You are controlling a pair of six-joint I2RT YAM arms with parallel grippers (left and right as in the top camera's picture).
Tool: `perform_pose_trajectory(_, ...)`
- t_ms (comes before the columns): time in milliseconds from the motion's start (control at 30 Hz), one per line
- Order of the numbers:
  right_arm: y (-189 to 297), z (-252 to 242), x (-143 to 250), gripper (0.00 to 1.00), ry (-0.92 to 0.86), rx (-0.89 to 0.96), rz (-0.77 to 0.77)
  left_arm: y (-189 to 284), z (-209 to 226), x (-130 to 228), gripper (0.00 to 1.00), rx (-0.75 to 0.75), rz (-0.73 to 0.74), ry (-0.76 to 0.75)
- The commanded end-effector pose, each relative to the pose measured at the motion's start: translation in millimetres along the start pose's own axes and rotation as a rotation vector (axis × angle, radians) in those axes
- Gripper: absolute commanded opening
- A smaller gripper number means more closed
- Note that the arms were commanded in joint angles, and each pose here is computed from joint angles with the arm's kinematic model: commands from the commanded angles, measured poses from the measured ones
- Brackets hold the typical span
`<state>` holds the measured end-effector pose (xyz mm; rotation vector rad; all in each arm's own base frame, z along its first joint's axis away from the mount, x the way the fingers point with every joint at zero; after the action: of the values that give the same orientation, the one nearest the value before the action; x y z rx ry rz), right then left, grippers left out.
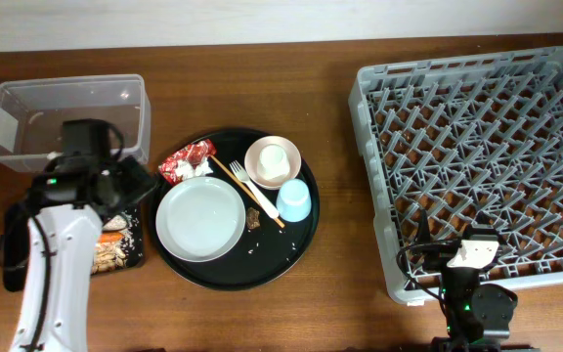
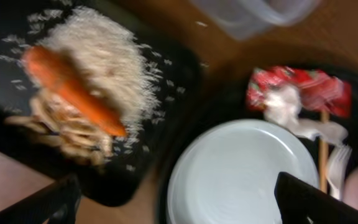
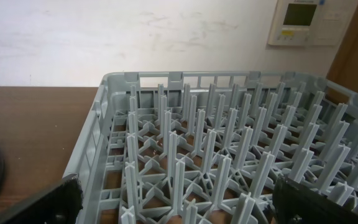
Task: Sort waste into correct bins and load items into the dishwasher rack
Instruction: 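Move the right gripper from rest toward the light-blue cup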
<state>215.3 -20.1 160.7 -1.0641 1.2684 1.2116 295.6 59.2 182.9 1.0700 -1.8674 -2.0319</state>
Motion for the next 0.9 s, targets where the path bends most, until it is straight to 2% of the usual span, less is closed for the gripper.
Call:
perform_pose_trajectory(0,-0.2,-3.3,3.1,0.99,0.006,0.019,0.006,7.8,15.0,-12.8,0.99,-0.014,-0.036,0.051)
perform_pose_trajectory(233,-0.2,-3.1,3.1,0.99,0.006,0.018,0.006,7.6,13.9,-12.4,0.99,-0.002,-0.030,0.054)
perform_pose_trajectory(300,-0.1,5.6,2.5,0.99,0.004,-0.044,0.005,7.7,13.8,-12.4,0.99,-0.002,-0.030,0.053)
perform_pose_trajectory(367,4.2,34.5,-2.1,0.99,-0.051,-0.249,-0.007,7.6,13.9,-12.4,0.99,-0.002,-0.030,0.054)
perform_pose_trajectory(433,24.4,79.1,-10.1,0.99,-0.200,-0.596,0.018,7.6,13.9,-12.4,0.99,-0.002,-0.030,0.054)
perform_pose_trajectory(500,58.2,114.0,-13.9,0.99,-0.344,-0.933,0.127,7.6,13.9,-12.4,0.99,-0.002,-0.030,0.053)
perform_pose_trajectory(567,76.5,125.6,-11.6,0.99,-0.443,-1.072,0.241,7.6,13.9,-12.3,0.99,-0.002,-0.030,0.053)
perform_pose_trajectory(633,79.2,127.0,-11.1,0.99,-0.577,-1.076,0.335,7.6,13.9,-12.4,0.99,-0.002,-0.030,0.054)
perform_pose_trajectory(700,76.6,125.6,-12.7,0.99,-0.643,-1.051,0.359,7.6,13.9,-12.4,0.99,-0.002,-0.030,0.053)
perform_pose_trajectory(867,83.5,128.3,-25.9,0.99,-0.615,-1.108,0.312,7.6,13.9,-12.4,0.99,-0.002,-0.030,0.054)
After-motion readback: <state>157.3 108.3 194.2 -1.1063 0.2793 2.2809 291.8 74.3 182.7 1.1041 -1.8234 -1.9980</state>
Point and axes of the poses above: each gripper's point midway between its finger pads, its own y axis back along the fingers, its own z axis along the line the jaws close on, x = y × z, the point moved 3 cm from there along y, back along the fingers, and after that the axes turned 5 degrees about -y, right-handed, at the moved point
